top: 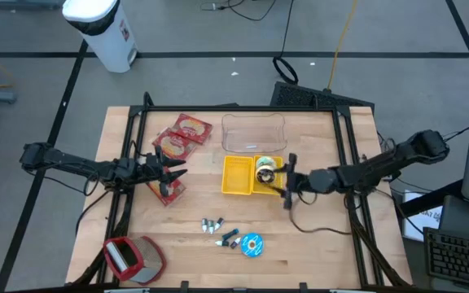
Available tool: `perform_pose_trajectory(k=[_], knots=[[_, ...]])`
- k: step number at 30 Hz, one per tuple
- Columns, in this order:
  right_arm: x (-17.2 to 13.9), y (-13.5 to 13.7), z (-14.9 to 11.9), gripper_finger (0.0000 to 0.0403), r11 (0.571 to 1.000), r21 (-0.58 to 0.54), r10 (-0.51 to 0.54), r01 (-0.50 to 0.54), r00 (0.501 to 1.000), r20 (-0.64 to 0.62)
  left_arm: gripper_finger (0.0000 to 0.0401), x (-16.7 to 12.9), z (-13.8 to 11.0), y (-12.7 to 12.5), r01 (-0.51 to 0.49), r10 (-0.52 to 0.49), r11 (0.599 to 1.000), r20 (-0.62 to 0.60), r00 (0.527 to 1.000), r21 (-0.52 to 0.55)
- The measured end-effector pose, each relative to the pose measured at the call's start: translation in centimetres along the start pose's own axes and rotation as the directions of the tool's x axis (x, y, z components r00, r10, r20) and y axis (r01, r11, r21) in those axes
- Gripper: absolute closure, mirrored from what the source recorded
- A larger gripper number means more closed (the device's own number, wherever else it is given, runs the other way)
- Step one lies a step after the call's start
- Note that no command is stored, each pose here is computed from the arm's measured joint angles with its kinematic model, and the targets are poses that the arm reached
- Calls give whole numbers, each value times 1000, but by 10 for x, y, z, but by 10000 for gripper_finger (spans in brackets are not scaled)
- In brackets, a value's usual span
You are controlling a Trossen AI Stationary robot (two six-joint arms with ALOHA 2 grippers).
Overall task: Pick & Place Food Item
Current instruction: Put the blue donut into the right yellow bin
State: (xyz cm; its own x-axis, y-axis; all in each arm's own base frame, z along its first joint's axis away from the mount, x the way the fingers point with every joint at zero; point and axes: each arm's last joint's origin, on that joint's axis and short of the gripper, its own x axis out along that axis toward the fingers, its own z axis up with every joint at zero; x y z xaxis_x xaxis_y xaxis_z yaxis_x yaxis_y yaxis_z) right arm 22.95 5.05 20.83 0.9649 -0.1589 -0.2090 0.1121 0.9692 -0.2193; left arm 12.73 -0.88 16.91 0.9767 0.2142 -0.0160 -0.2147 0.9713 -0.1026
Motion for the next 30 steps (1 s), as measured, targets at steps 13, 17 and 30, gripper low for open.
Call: perform_pose_trajectory(k=[13, 17, 30], knots=[[-9, 122, 74, 168, 986, -8, 166, -167, 986, -31, 249, 0, 0, 0, 0, 0, 1000, 0, 1000, 0], [8, 159, 88, 170, 986, 35, 164, -160, 973, -164, 249, 0, 0, 0, 0, 0, 1000, 1, 1000, 0], [57, 168, 47, 176, 833, 541, 255, 119, 784, -565, 249, 0, 0, 0, 0, 0, 1000, 1, 1000, 0]])
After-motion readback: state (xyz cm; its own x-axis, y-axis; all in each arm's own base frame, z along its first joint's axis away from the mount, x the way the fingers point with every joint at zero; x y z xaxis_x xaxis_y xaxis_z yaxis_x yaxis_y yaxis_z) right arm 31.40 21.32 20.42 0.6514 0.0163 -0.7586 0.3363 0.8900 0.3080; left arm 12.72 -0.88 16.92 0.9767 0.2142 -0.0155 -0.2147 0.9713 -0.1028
